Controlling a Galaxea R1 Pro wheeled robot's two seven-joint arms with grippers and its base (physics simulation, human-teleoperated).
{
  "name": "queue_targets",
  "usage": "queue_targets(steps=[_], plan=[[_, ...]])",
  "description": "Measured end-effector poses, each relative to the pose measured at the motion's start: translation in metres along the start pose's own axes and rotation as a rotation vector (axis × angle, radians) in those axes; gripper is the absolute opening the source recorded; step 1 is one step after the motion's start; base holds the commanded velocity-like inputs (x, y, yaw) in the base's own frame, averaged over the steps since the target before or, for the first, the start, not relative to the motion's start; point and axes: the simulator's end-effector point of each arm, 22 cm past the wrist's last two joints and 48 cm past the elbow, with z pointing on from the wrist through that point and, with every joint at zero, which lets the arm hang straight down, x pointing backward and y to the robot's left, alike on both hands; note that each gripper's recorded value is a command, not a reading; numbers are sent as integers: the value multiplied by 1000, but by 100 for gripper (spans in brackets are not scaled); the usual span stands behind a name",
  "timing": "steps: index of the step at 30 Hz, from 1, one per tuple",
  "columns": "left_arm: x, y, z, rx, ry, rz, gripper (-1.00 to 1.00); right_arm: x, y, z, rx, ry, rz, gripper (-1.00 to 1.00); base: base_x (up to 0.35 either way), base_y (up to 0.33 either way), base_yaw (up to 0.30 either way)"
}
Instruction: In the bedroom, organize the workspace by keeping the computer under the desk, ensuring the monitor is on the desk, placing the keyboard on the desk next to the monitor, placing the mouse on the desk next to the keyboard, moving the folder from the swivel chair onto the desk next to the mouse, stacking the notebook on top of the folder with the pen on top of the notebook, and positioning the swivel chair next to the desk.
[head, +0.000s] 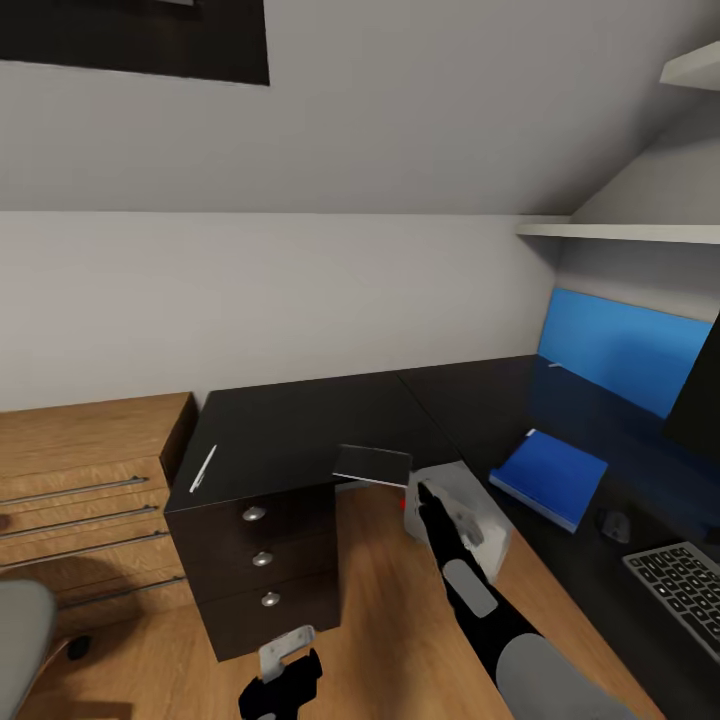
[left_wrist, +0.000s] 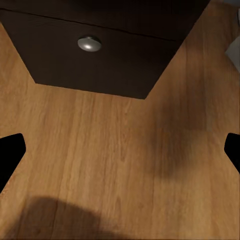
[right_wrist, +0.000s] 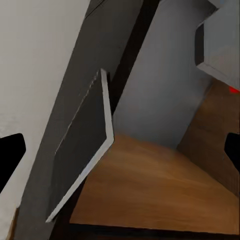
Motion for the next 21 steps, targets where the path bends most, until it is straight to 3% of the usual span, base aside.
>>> queue_targets(steps=[6,10,16,21], plan=[[-2,-4,-1,6,-12,9,100,49,-9,-6,29,228,35,100,0,227,0],[-3,-4,-1,6,-14,10,100,53,-7,-6,24,248,43,100,0,34,0],[-3,-4,-1,5,-15,10,100,42,11,-5,-56,224,92,100,0,3,0],[0,-2,3,3,-18,8,100,40,9,-3,-70,214,107,100,0,0,0]])
